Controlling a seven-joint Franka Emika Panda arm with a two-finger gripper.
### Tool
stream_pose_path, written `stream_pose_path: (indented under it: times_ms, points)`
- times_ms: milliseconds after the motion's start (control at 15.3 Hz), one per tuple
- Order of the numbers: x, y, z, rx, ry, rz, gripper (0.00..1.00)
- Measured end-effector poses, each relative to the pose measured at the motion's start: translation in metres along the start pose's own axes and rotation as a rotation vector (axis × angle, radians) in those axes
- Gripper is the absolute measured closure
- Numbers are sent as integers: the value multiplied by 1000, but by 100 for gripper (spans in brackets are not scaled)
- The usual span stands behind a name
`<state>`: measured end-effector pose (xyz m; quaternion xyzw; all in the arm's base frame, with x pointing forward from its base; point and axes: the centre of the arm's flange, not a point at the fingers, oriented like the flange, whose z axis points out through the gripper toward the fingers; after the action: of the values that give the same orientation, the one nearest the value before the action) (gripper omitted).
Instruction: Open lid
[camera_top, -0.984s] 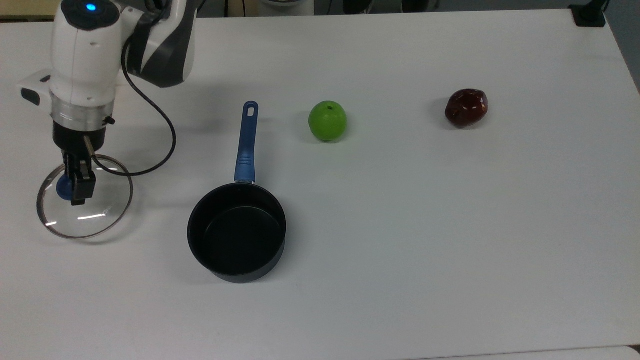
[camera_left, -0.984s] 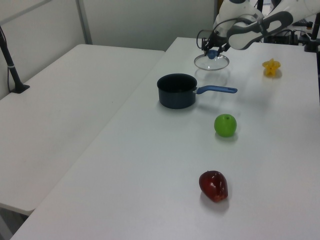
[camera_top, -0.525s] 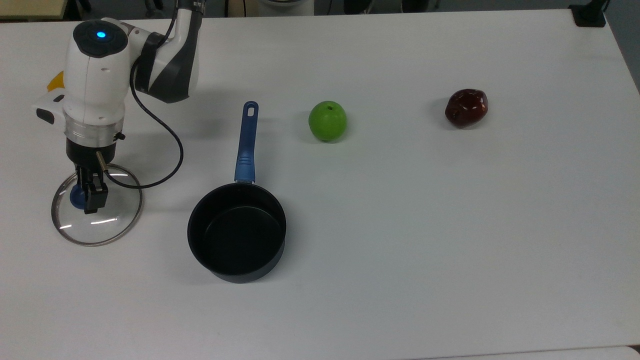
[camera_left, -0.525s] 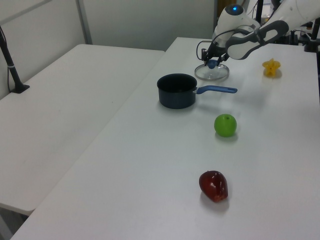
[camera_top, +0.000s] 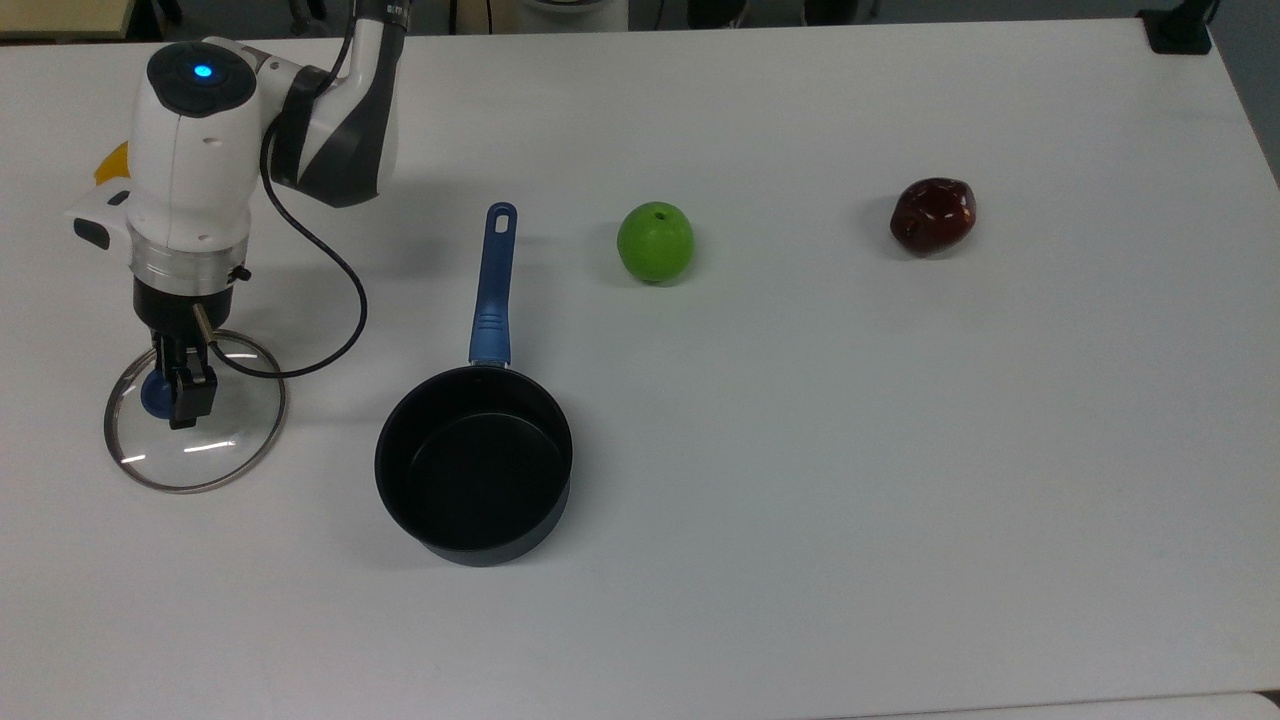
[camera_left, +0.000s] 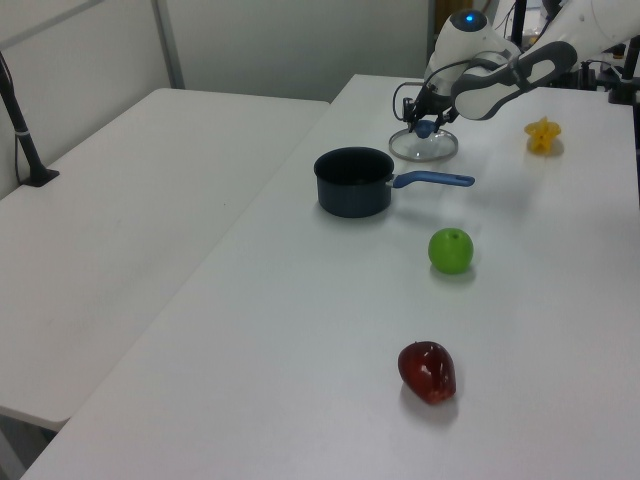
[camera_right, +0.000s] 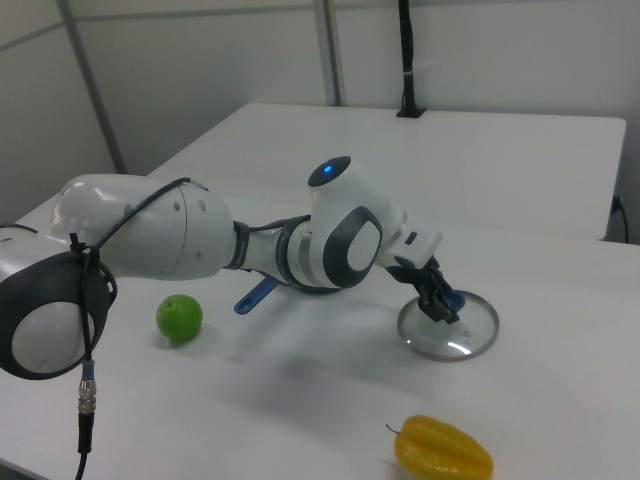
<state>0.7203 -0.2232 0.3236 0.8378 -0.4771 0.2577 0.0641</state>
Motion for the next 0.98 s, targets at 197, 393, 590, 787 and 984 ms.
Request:
stream_pose_path:
  times_ms: [197, 393, 590, 787, 984]
  points:
    - [2, 2, 1, -2, 1, 3, 31]
    - [6, 2, -3, 3, 8, 7, 21]
    - [20, -2, -26, 19, 25, 21, 8]
    - [32, -12, -71, 17, -10, 45, 0]
    - [23, -30, -125, 2, -104, 15, 0]
